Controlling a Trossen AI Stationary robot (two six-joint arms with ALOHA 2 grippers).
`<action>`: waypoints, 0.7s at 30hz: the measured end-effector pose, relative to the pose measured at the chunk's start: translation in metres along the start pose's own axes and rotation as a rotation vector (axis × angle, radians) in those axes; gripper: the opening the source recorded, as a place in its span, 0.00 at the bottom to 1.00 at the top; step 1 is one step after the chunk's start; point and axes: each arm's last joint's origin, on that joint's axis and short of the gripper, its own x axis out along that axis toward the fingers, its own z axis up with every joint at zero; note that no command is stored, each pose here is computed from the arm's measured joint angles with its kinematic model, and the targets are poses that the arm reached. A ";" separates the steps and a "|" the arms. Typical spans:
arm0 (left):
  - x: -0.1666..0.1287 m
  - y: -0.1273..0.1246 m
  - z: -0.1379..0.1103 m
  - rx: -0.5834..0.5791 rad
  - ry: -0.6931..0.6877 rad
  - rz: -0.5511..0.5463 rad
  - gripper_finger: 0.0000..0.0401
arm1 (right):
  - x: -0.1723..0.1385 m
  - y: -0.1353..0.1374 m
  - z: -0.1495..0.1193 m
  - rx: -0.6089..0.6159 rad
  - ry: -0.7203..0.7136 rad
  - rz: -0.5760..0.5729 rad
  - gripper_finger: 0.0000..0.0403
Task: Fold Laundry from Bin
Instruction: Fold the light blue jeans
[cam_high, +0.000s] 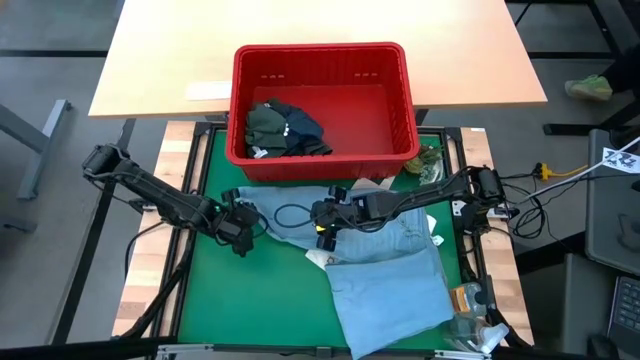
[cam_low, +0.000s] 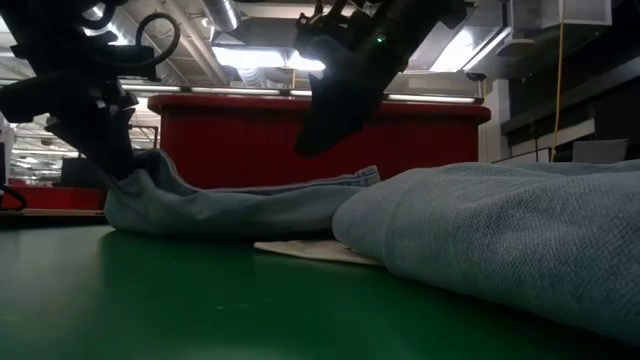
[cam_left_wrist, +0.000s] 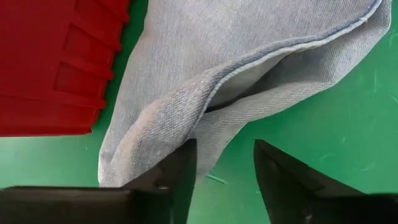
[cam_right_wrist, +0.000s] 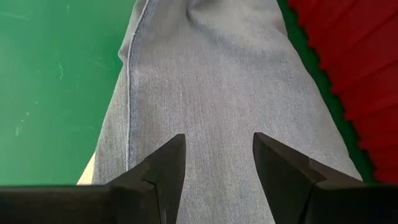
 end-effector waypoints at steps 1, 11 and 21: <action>0.000 0.000 0.000 0.000 0.000 0.000 0.41 | 0.000 0.000 0.000 0.000 0.000 0.000 0.46; 0.019 0.001 -0.020 0.060 0.081 0.059 0.48 | 0.003 0.000 -0.002 -0.005 0.018 -0.004 0.46; 0.021 0.004 -0.020 0.077 0.012 0.186 0.41 | 0.016 -0.010 -0.012 -0.011 0.095 -0.084 0.46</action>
